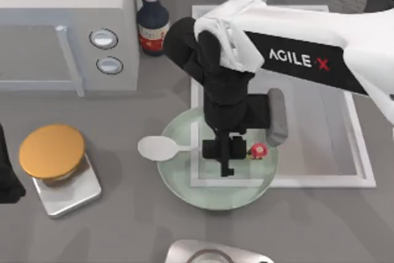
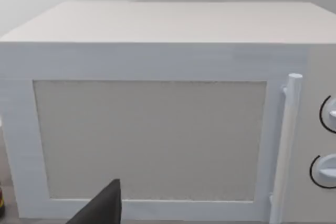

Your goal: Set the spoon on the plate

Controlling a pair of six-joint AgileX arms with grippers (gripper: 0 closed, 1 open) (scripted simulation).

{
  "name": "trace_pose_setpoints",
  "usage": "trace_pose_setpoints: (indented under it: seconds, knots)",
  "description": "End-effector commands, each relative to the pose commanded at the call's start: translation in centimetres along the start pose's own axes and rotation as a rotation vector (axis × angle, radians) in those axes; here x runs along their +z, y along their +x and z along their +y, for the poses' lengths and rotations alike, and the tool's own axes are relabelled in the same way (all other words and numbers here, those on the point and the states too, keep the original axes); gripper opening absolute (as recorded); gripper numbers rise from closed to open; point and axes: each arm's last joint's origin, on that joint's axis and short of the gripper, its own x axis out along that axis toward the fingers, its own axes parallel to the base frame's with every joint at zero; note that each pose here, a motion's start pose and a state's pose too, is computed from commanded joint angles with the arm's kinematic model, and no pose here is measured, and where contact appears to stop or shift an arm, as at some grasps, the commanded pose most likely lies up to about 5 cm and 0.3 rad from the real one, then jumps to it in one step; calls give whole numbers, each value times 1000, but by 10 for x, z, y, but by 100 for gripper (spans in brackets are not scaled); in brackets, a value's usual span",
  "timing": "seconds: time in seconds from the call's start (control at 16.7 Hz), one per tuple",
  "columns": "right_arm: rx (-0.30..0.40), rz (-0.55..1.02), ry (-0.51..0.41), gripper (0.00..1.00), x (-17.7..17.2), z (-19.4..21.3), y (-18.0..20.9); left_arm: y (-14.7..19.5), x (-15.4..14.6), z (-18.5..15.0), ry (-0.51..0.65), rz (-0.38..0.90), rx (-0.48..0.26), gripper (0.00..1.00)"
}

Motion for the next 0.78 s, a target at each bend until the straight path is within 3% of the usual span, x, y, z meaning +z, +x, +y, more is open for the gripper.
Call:
trace_pose_setpoints:
  seconds: [0.78]
  knots:
    - [0, 0, 0, 98, 0, 0, 0, 0, 0, 0, 0, 0, 0, 100]
